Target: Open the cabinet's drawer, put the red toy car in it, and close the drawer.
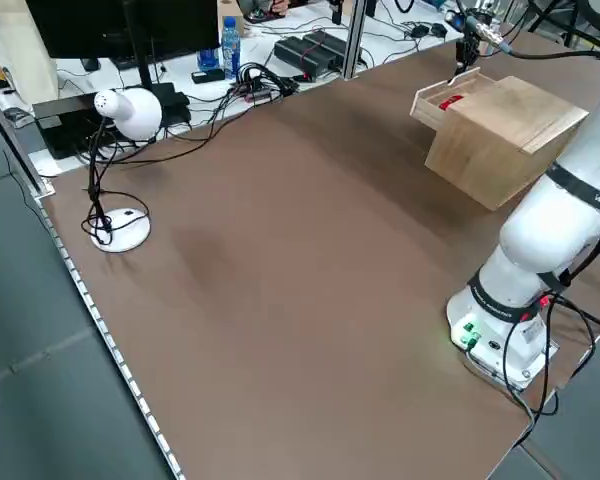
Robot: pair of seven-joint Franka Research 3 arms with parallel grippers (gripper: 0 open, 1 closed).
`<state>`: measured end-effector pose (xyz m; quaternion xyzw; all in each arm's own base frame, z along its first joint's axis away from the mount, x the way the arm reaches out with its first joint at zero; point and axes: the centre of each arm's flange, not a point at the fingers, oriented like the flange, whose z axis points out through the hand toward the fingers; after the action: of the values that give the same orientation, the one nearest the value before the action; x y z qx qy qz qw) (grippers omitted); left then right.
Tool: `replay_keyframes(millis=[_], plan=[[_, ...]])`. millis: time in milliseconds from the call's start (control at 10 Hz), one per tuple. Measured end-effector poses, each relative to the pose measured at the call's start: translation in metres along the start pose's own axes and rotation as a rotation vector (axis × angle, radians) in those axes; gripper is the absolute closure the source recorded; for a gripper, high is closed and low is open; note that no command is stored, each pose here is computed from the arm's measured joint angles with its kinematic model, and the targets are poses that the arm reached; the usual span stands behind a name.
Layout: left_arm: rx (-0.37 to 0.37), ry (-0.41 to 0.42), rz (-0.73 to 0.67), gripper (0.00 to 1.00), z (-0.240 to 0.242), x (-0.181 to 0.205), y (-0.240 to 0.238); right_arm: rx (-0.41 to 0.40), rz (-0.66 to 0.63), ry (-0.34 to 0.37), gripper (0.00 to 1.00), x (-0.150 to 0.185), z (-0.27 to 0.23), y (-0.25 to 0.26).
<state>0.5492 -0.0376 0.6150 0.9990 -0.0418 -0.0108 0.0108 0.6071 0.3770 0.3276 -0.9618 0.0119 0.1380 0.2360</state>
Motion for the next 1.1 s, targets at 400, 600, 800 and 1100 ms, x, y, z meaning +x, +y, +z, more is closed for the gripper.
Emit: replay_keyframes(millis=[400, 600, 800, 1100], plan=[[0.0, -0.006, 0.0, 0.01, 0.003, 0.002, 0.0, -0.031, -0.014, -0.115, 0.86, -0.017, 0.014, -0.005], [0.0, -0.008, 0.0, 0.01, 0.004, 0.002, 0.0, -0.052, -0.023, -0.186, 0.87, -0.029, 0.024, -0.008], [-0.001, -0.011, -0.001, 0.01, 0.006, 0.003, -0.001, -0.077, -0.035, -0.261, 0.87, -0.044, 0.036, -0.013], [-0.001, -0.011, -0.001, 0.01, 0.006, 0.003, -0.001, -0.092, -0.041, -0.298, 0.87, -0.051, 0.043, -0.015]])
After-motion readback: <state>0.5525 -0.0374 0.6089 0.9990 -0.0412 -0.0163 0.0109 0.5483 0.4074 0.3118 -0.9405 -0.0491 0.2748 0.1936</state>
